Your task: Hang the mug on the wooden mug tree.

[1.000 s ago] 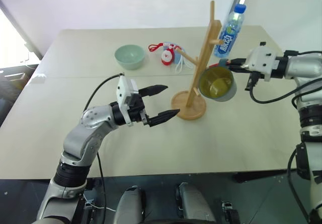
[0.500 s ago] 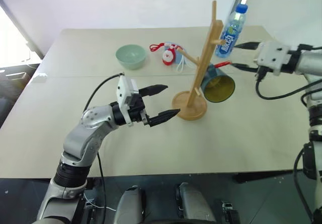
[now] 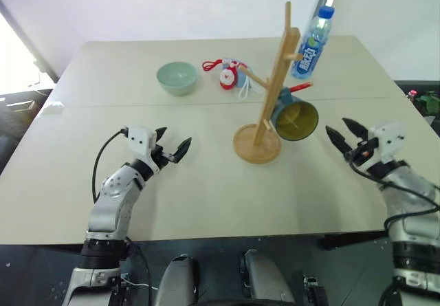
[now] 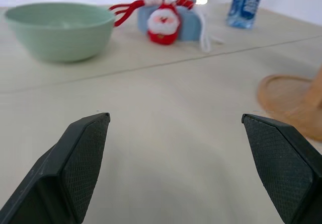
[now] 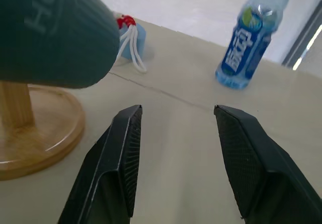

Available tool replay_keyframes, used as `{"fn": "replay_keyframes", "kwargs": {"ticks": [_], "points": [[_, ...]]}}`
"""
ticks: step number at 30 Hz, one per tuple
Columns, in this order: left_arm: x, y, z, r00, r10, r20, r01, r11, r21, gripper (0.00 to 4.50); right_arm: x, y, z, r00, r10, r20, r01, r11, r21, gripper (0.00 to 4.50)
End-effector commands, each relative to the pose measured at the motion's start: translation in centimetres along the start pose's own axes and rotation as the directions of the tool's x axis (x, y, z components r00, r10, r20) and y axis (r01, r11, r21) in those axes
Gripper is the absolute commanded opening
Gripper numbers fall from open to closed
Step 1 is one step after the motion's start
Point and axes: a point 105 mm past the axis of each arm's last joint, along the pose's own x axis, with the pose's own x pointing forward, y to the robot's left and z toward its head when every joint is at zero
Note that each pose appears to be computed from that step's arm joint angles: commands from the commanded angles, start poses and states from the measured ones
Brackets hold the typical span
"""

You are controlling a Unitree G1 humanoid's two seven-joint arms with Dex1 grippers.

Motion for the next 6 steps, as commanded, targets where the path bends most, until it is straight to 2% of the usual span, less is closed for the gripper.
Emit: {"fn": "replay_keyframes", "kwargs": {"ticks": [1,6], "points": [[-0.4,0.9,0.0,0.998,0.055,0.016,-0.056,0.998,0.033,4.5,0.0,0.2,1.6,0.997,-0.043,0.069,0.043,0.999,-0.005,2.34],[-1.1,0.7,-0.6,0.999,0.052,0.007,-0.052,0.998,0.019,4.5,0.2,1.6,-0.3,0.999,-0.044,0.032,0.042,0.998,0.038,2.34]]}}
